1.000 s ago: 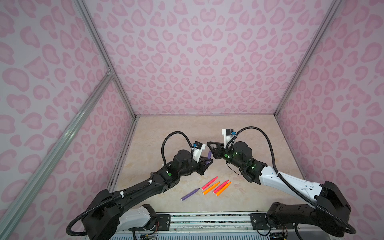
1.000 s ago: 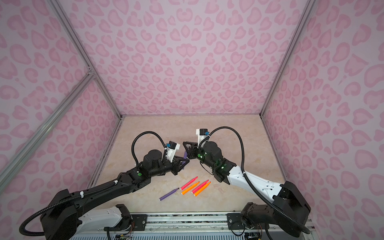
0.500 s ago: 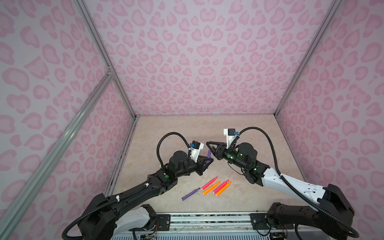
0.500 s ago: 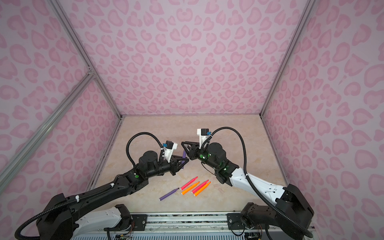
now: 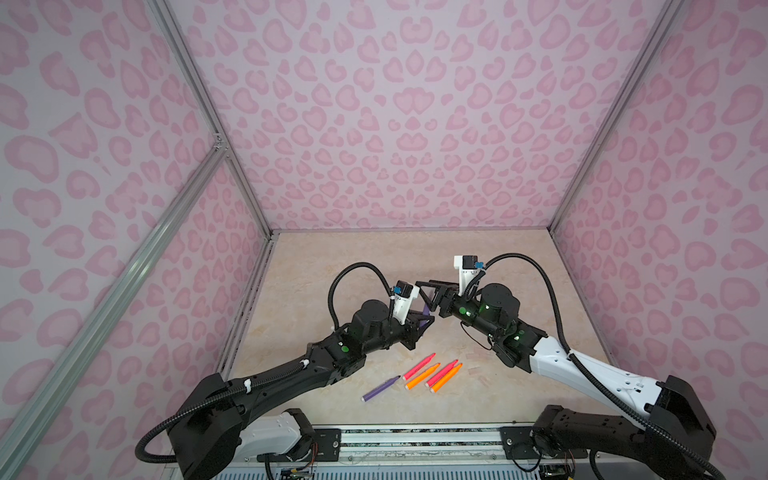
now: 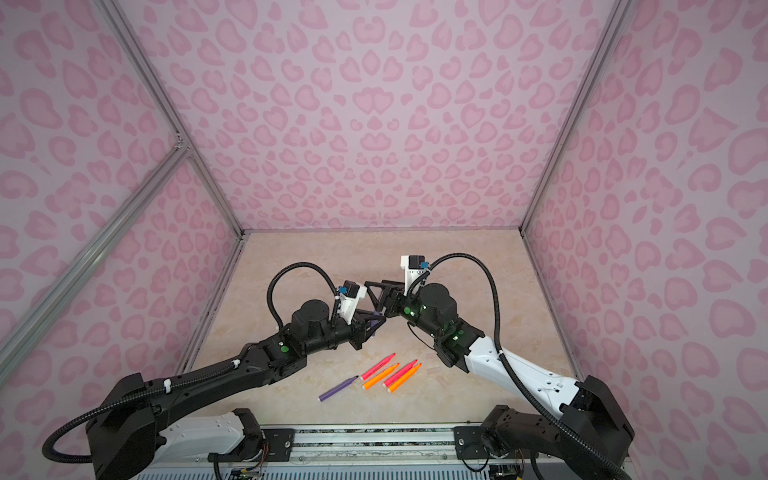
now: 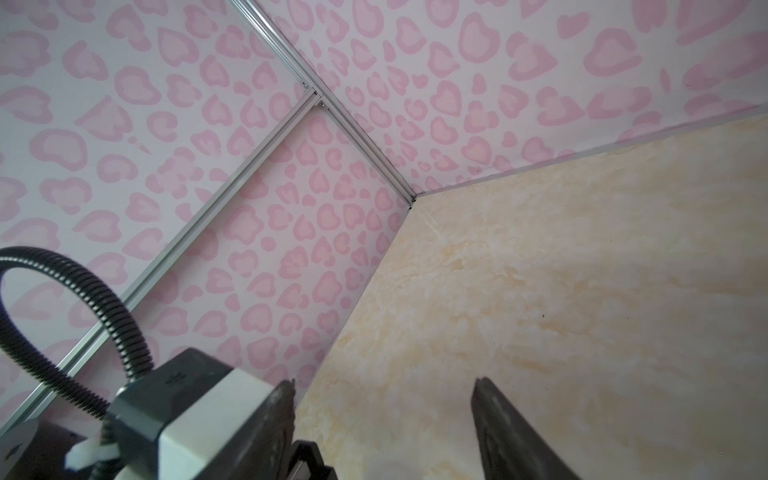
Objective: Insert the pens into the pen caps
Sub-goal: 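Press the cap down onto the purple marker with the right gripper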
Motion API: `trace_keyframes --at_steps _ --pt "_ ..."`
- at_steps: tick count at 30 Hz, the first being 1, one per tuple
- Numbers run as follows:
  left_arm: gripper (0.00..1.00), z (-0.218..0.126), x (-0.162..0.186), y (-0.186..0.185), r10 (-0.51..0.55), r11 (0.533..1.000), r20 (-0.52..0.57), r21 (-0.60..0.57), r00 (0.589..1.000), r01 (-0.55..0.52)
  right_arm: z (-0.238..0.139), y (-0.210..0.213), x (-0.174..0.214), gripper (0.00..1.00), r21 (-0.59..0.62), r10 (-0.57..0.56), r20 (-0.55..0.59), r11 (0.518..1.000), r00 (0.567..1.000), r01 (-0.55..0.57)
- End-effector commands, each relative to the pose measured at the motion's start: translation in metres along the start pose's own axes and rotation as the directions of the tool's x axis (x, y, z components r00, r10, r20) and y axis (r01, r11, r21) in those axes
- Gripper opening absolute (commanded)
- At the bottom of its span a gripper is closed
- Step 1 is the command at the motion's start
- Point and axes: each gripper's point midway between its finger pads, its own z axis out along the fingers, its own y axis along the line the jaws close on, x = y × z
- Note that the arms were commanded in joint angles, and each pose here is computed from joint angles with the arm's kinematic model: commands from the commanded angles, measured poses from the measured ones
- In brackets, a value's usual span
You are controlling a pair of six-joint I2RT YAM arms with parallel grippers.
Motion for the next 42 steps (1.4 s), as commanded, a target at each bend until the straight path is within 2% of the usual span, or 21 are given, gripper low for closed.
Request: trace_keyframes --at_steps 1,10,17,22,35,42 --pt "0.04 0.004 -0.003 0.009 0.044 0.996 -0.002 -0.078 0.999 -0.044 0.003 -0.007 0.002 0.66 0.028 -0.003 -0.021 1.0 1.0 0.004" --pt "0.04 0.009 0.002 0.029 0.061 0.978 -0.029 -0.199 0.998 -0.066 0.002 -0.014 0.0 0.54 0.053 0.002 -0.018 0.999 1.0 -0.001" --pt "0.04 0.008 0.001 0.029 0.065 0.976 -0.031 -0.208 0.997 -0.07 0.007 -0.016 0.003 0.41 0.057 0.011 -0.032 0.998 0.999 -0.009" --pt "0.04 0.008 0.001 0.028 0.067 0.976 -0.03 -0.207 0.997 -0.072 0.013 -0.015 0.007 0.37 0.054 0.014 -0.059 0.998 0.998 -0.011" --pt "0.04 -0.002 -0.008 0.034 0.033 0.97 0.014 -0.24 0.999 -0.029 0.018 -0.015 0.011 0.0 0.053 0.013 -0.077 0.999 0.997 -0.009" --pt "0.04 -0.026 -0.024 0.054 -0.02 0.961 0.093 -0.272 0.995 0.045 0.025 -0.003 0.025 0.0 0.03 -0.004 -0.104 1.0 0.995 0.007"
